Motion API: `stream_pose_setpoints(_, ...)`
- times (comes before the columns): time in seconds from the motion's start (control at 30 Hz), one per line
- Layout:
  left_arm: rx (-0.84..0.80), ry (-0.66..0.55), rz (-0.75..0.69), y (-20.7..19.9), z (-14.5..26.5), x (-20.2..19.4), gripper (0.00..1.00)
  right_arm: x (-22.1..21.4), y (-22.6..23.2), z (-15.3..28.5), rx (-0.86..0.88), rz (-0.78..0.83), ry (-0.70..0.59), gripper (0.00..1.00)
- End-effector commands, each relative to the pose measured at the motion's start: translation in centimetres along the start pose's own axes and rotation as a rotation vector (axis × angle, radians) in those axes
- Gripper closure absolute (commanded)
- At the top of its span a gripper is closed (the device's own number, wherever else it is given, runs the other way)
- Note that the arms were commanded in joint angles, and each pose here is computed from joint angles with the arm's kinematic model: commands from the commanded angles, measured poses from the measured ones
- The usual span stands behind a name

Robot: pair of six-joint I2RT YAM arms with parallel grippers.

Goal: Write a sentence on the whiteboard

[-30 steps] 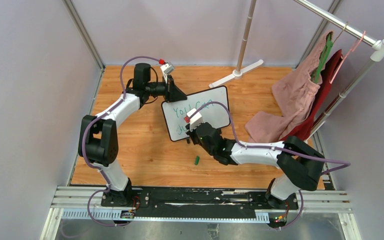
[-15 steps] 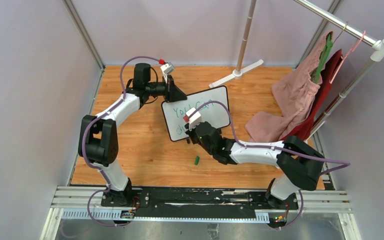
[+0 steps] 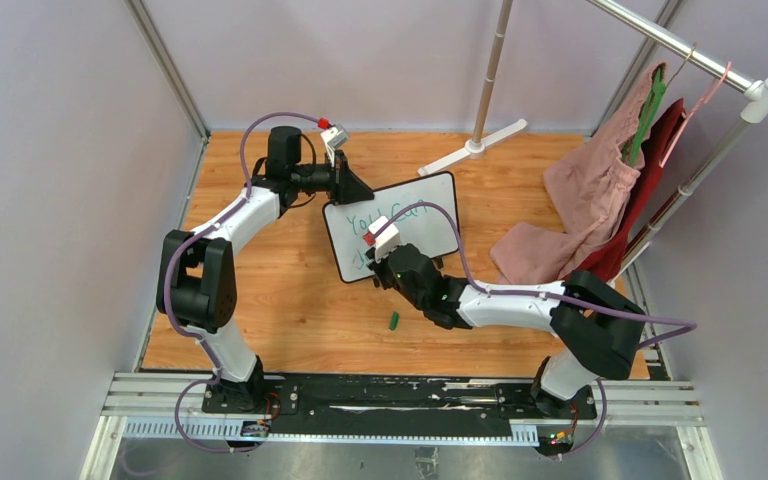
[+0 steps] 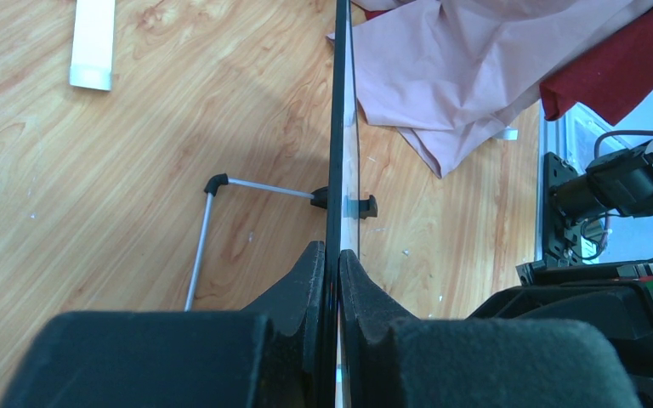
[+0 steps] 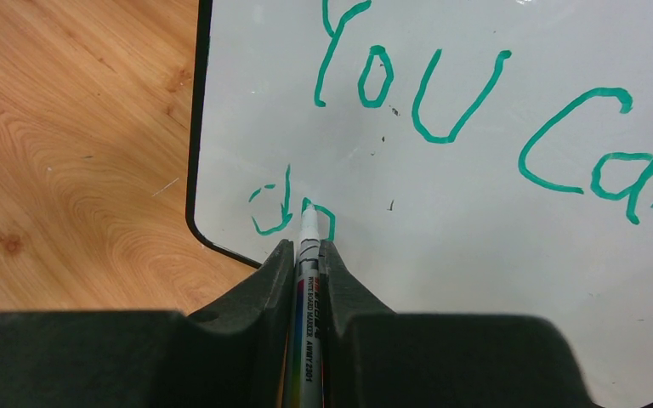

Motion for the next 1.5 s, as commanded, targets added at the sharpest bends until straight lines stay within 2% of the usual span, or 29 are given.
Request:
stream_pose_setpoints(0.0,-0.001,0.021,0.020,-0.8,-0.3,-0.8,1.00,0.7,0.2,-0.5,-0.005,0.003,-0.018,1.00)
stream_pose_setpoints(0.2,0.001,0.024,0.028,-0.5,-0.4,-1.0,1.00,1.1,0.1,-0.2,-0.001,-0.006,-0.026,1.00)
stream_pose_setpoints(0.37,0.009,0.021,0.020,-0.6,-0.3,-0.8,1.00,2.3,-1.3,1.9,-0.033,-0.030,-0.063,1.00)
stream_pose_setpoints(0.87,0.020,0.021,0.021,-0.4,-0.3,-1.0,1.00,0.1,-9.5,9.0,-0.228,-0.144,-0.119,1.00)
stream_pose_setpoints(1.07,0.011,0.020,0.035,-0.3,-0.5,-0.6,1.00,1.2,-9.9,9.9,-0.230,-0.160,-0.184,1.00)
stream_pose_setpoints(1.47,0.031,0.038,0.052,0.5,-0.8,-0.4,1.00,1.6,-9.4,9.7,-0.192,-0.164,-0.194,1.00)
Point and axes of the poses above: each gripper's point midway between its finger pads, its own z axis back along the fingers, its own y axis along the line the jaws close on, x = y × z, the point moved 4 cm from there along z, back along the fingers, and after that the axes turned 7 degrees about z, right-handed, at the moved point
